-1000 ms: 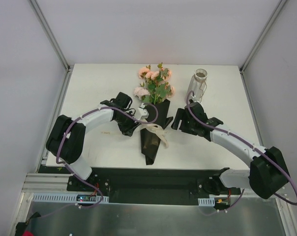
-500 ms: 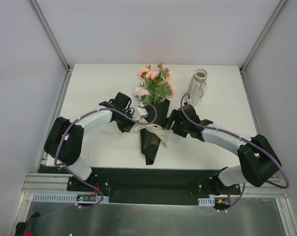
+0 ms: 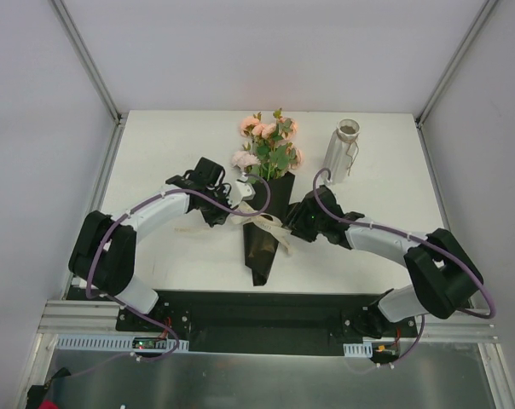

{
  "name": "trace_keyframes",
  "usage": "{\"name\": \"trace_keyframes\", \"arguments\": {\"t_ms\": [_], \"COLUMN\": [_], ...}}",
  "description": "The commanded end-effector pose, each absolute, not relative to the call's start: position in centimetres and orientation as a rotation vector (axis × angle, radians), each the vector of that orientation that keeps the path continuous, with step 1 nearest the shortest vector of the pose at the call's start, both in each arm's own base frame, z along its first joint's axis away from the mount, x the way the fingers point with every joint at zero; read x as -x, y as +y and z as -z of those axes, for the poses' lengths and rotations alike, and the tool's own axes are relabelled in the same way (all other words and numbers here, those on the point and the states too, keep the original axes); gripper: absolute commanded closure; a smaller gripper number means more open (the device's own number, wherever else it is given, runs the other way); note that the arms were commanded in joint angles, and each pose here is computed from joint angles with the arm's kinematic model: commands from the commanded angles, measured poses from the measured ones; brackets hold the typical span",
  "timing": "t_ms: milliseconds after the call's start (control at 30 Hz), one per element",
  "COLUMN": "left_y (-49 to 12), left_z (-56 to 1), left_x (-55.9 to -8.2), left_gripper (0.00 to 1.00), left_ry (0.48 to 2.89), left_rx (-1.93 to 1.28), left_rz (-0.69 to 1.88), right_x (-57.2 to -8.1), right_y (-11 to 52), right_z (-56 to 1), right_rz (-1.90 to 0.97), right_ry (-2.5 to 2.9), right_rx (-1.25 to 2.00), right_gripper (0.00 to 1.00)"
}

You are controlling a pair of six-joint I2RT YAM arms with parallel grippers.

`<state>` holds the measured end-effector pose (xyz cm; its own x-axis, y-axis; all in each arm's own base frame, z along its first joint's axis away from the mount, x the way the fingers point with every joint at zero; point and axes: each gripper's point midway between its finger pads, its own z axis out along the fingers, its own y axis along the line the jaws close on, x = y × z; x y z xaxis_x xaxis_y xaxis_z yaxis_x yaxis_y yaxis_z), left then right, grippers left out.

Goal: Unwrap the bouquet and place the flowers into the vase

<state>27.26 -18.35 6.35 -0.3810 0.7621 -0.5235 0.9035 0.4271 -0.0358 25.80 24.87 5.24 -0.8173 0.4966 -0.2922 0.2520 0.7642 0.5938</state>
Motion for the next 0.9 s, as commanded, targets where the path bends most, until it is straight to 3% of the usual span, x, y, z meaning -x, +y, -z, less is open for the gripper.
{"name": "trace_keyframes", "arguments": {"t_ms": [0, 133, 267, 467, 600, 867], "left_y": [-18.3, -18.0, -17.5, -14.4, -7.5, 4.5], "left_z": [-7.8, -8.0, -8.2, -10.7, -13.3, -17.3], "left_x": [-27.3, -27.4, -27.7, -30.1, -33.3, -34.8], "left_gripper": [1.00, 1.00, 1.00, 1.00, 1.00, 1.00], "left_ry": [2.219, 2.218, 2.245, 2.315, 2.396, 2.411], "left_rx": [-1.392, -1.386, -1.346, -1.121, -0.757, -0.228], "left_rz": [0.412, 0.387, 0.349, 0.266, 0.184, -0.144], "right_x": [-26.8, -27.0, -27.2, -27.5, -28.1, -26.3], "right_y": [25.8, 25.3, 24.0, 18.1, 10.3, -0.9], "right_z": [-6.0, -6.4, -8.2, -12.2, -14.2, -18.3], "right_rz": [-0.805, -0.784, -0.752, -0.559, -0.330, -0.036], "right_ry": [2.486, 2.459, 2.402, 2.272, 2.169, 1.981], "right_rx": [-0.598, -0.598, -0.569, -0.562, -0.645, -0.843], "right_gripper": [0.61, 0.83, 0.99, 0.99, 0.99, 0.99]}}
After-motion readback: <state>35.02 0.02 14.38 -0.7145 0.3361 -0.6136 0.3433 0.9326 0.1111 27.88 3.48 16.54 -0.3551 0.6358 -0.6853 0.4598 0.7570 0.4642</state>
